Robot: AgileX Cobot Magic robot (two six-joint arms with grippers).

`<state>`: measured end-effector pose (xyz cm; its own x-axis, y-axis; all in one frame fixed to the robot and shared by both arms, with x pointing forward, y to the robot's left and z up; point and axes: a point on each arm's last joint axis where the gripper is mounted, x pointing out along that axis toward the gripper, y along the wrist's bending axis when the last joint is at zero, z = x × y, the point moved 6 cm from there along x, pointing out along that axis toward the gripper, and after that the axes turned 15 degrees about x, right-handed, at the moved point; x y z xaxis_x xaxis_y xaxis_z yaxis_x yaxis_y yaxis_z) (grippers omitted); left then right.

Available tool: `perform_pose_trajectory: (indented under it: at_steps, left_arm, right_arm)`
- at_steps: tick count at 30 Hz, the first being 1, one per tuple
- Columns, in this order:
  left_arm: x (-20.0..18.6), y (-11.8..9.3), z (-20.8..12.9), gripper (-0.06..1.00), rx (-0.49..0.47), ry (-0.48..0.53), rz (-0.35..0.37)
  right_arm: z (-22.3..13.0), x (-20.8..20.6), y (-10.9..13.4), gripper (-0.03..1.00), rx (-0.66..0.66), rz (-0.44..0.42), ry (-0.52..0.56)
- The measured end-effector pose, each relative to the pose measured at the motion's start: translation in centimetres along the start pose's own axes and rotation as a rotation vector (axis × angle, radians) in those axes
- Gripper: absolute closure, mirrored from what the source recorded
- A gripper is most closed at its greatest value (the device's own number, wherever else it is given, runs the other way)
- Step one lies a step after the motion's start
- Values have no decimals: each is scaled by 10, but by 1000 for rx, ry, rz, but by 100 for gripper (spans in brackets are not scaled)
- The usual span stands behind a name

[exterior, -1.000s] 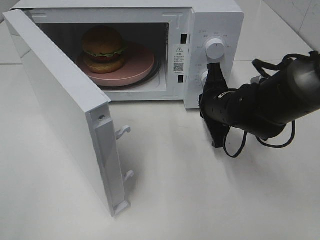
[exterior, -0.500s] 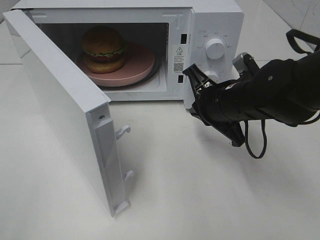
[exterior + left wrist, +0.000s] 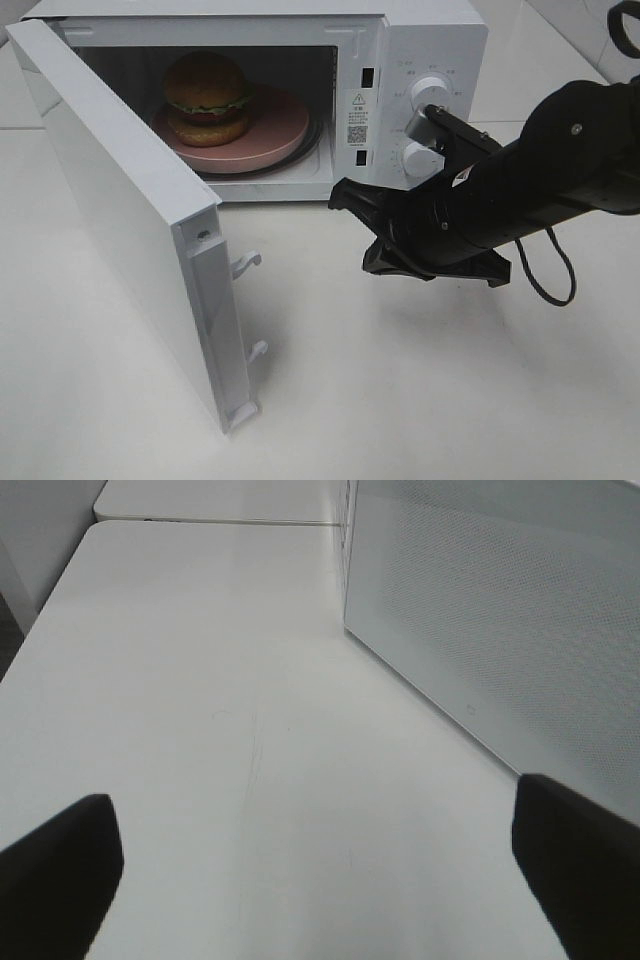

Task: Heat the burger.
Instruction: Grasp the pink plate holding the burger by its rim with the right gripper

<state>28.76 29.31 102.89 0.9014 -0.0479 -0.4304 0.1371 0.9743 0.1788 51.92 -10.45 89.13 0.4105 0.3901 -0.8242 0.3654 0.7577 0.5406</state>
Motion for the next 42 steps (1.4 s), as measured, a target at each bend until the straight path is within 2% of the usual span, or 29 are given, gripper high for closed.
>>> perform_pose_trajectory:
  at_steps: [5,6,8,9,11,12,14,15,17,18,19,20,21,22,23,25,28,29,30,31,33,34,36,39,41,42]
  left_arm:
    - [0,0,0,-3,0,0,0]
    - [0,0,0,-3,0,0,0]
    - [0,0,0,-3,0,0,0]
    - [0,0,0,-3,0,0,0]
    - [0,0,0,-3,0,0,0]
    - [0,0,0,-3,0,0,0]
    - [0,0,0,-3,0,0,0]
    - [0,0,0,-3,0,0,0]
    - [0,0,0,-3,0,0,0]
    - [0,0,0,-3,0,0,0]
    - [0,0,0,-3,0,0,0]
    - [0,0,0,-3,0,0,0]
    - [0,0,0,-3,0,0,0]
    - [0,0,0,-3,0,0,0]
    - [0,0,0,-3,0,0,0]
    - [0,0,0,-3,0,0,0]
    - [0,0,0,-3,0,0,0]
    - [0,0,0,-3,0,0,0]
    - [0,0,0,-3,0,0,0]
    - [0,0,0,-3,0,0,0]
    - [0,0,0,-3,0,0,0]
    - [0,0,0,-3,0,0,0]
    - [0,0,0,-3,0,0,0]
    - [0,0,0,-3,0,0,0]
    - [0,0,0,-3,0,0,0]
    - [0,0,0,-3,0,0,0]
  right_arm:
    - [-6,-12,1,92,-174,-74,81]
    - [-6,-12,1,92,-174,-74,81]
    - [-6,-20,2,91,-268,-112,110]
    - [-6,-20,2,91,-268,-112,110]
    - [-7,-27,3,91,-400,-148,156]
    - [-7,-27,3,91,-400,-148,156]
    - [-8,-33,5,90,-549,-160,209]
    - [-8,-33,5,90,-549,-160,209]
    - [-12,-40,6,89,-717,-167,277]
    - [-12,-40,6,89,-717,-167,277]
    - [-13,-43,6,88,-850,-160,321]
    - [-13,-43,6,88,-850,-160,321]
    - [-15,-46,6,87,-975,-149,359]
    - [-16,-47,5,87,-1044,-141,379]
    - [-16,-47,5,87,-1044,-141,379]
    - [-18,-51,3,86,-1295,-102,443]
    - [-19,-52,2,86,-1345,-93,457]
    - [-20,-52,1,85,-1472,-65,481]
    - [-20,-52,1,85,-1532,-52,488]
    - [-20,-52,1,85,-1532,-52,488]
    - [-20,-53,0,84,-1735,-2,510]
    - [-20,-53,0,84,-1735,-2,510]
    - [-20,-53,0,83,-1870,31,521]
    - [-20,-53,0,83,-1909,42,521]
    - [-16,-51,3,80,-2026,57,493]
    - [-16,-51,3,80,-2026,57,493]
